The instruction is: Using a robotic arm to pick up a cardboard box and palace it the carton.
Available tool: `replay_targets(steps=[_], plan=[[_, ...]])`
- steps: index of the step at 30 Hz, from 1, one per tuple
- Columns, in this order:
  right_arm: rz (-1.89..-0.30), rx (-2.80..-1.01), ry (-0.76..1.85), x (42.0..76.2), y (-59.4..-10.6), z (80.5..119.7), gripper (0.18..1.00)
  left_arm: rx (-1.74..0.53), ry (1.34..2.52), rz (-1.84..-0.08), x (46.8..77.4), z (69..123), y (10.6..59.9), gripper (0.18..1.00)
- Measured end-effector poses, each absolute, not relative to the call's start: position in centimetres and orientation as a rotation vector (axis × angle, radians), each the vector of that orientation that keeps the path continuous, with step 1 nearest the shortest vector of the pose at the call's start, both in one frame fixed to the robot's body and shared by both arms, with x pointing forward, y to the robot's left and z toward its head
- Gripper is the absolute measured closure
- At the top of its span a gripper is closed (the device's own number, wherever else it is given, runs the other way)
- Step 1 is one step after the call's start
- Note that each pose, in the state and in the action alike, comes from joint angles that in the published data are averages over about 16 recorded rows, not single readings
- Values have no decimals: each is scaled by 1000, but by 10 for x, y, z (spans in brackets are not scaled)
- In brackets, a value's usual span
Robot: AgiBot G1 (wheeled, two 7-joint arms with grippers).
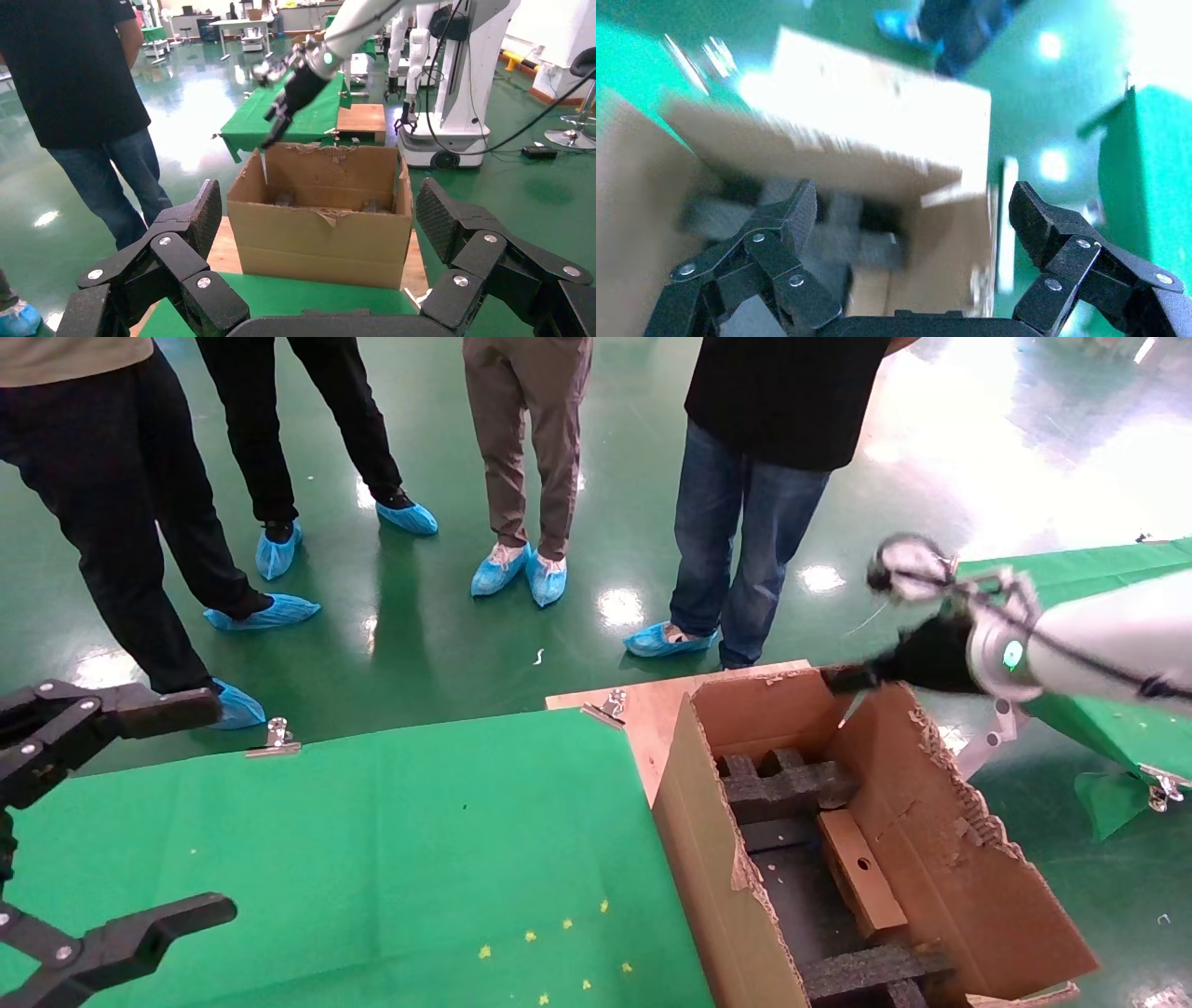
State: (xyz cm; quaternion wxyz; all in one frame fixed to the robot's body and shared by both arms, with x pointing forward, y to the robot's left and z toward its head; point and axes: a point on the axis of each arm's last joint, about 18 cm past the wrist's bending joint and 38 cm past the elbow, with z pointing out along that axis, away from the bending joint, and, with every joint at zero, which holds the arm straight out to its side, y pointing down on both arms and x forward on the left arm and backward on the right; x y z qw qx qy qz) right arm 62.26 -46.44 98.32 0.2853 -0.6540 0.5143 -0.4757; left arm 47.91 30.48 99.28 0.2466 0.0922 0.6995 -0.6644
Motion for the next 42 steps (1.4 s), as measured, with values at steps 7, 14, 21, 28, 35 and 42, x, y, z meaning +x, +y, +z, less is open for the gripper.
replay_targets(steps=[7, 14, 21, 28, 35, 42], plan=[[-1284, -1707, 1224, 606, -445, 1029, 178, 251, 1908, -1812, 479, 993, 305, 183], [-1280, -1694, 1160, 598, -437, 1048, 178, 251, 1907, -1812, 479, 993, 305, 183], [-1257, -1709, 1155, 598, -433, 1045, 178, 251, 1907, -1812, 479, 993, 305, 183], [-1182, -1772, 1122, 600, -421, 1032, 178, 251, 1907, -1813, 479, 993, 305, 183], [-1052, -1860, 1030, 597, -397, 1016, 178, 251, 1907, -1813, 479, 993, 305, 183], [-914, -1930, 898, 590, -372, 1001, 178, 251, 1907, -1813, 479, 993, 305, 183]])
